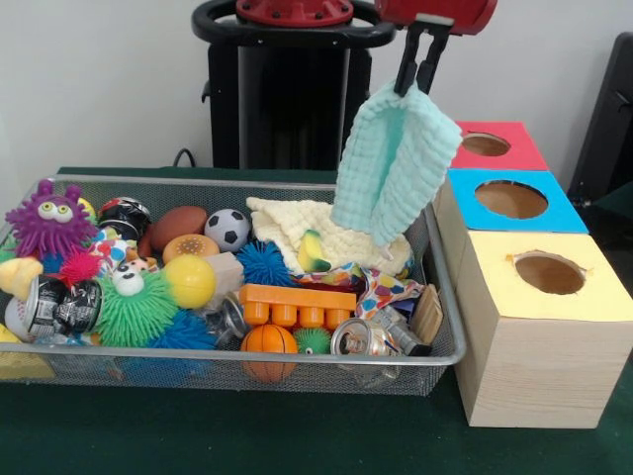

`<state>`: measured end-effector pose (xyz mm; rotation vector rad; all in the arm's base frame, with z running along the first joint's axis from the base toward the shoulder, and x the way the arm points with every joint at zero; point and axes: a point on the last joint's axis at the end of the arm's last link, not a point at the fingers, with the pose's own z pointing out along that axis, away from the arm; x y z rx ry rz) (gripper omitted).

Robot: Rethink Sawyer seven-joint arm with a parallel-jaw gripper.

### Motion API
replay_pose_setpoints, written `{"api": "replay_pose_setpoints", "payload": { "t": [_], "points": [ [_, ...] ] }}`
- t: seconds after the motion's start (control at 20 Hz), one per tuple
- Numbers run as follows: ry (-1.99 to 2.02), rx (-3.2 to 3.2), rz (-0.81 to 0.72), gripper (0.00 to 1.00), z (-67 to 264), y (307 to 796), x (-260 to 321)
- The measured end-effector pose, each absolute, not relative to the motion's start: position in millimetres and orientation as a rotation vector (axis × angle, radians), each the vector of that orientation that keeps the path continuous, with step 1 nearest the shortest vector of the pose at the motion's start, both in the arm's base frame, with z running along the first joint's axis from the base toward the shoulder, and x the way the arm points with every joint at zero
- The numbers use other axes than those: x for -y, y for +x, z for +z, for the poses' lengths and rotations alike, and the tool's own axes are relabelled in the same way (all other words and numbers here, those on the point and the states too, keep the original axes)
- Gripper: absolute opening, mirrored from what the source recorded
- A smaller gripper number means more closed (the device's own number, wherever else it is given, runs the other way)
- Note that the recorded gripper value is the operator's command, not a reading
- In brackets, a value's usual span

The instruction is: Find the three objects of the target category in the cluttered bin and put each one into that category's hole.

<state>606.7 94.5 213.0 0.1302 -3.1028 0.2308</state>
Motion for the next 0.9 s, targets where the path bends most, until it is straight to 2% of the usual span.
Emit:
{"api": "replay_pose_setpoints", "payload": {
  "t": [0.5,0.9],
  "points": [
    [0.167,3.09,0.28,0.0,210,599,-106],
    [0.233,3.097,0.322,0.0,202,607,-143]
  ]
}}
